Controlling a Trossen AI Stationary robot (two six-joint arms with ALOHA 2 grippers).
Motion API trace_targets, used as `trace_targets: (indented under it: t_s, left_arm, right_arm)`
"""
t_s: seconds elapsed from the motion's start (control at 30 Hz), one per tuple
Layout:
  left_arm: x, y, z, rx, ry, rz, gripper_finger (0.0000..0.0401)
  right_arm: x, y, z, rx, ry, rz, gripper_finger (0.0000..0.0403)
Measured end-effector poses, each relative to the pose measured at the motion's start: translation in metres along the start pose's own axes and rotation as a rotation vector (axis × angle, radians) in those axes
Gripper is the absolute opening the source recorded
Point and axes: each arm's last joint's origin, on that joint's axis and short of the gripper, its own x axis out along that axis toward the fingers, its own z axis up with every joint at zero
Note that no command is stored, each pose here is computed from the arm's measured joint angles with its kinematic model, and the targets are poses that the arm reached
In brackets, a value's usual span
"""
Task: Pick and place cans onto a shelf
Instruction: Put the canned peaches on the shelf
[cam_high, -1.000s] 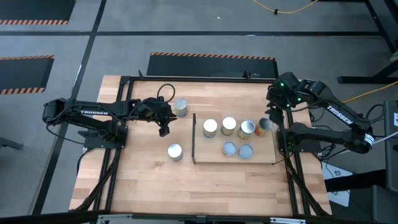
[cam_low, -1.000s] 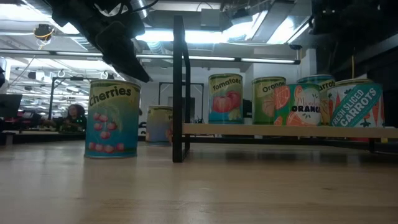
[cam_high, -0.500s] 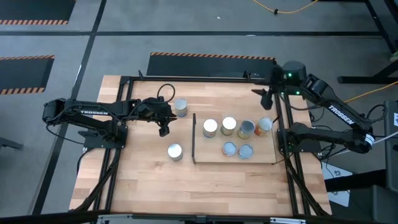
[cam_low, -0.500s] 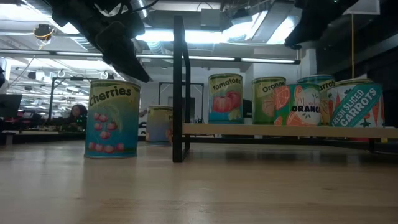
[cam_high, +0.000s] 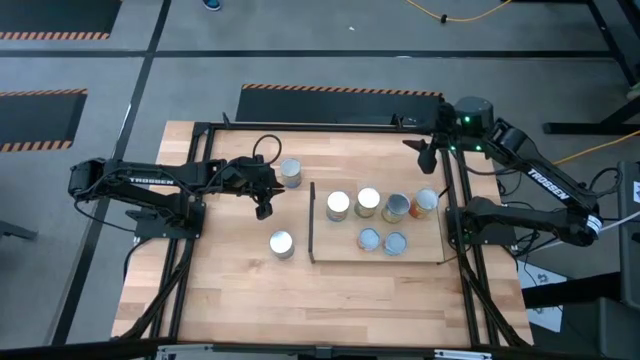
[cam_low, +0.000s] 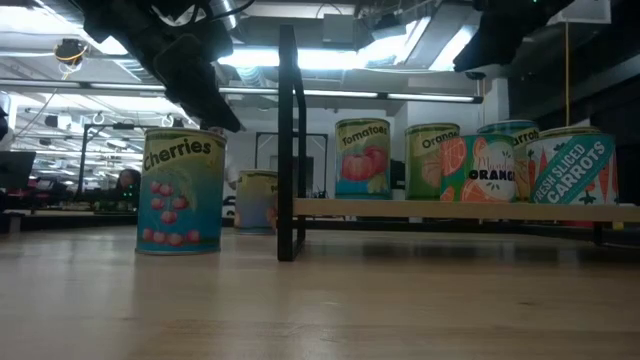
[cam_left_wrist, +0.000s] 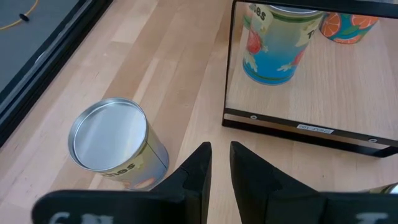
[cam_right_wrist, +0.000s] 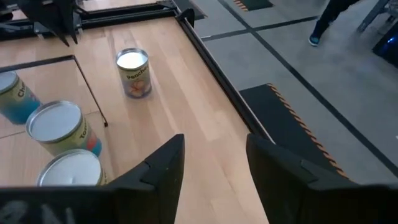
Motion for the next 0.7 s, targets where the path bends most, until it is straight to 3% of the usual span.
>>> trace_targets:
  t_s: [0.13,0.33,0.47,0.7]
  left_arm:
    - [0.000,0.000,0.000,0.034,-0.004,0.010,0.0053]
    - [0.000,0.003,0.002,0.054,-0.020,0.113,0.0053]
    - [-0.001,0.007,0.007,-0.050,-0.084,0.259,0.0054]
    - [-0.002,0.019,0.011,-0.236,-0.149,0.321,0.0100]
  right_arm:
    - [0.005,-0.002,0.004,-0.006,-0.023,-0.005,0.0178]
    - [0.020,-0.006,0.008,-0.011,-0.034,-0.008,0.0178]
    - [0.033,-0.009,0.008,-0.028,-0.006,-0.001,0.0178]
    - [0.048,-0.012,0.005,-0.022,0.043,0.010,0.0178]
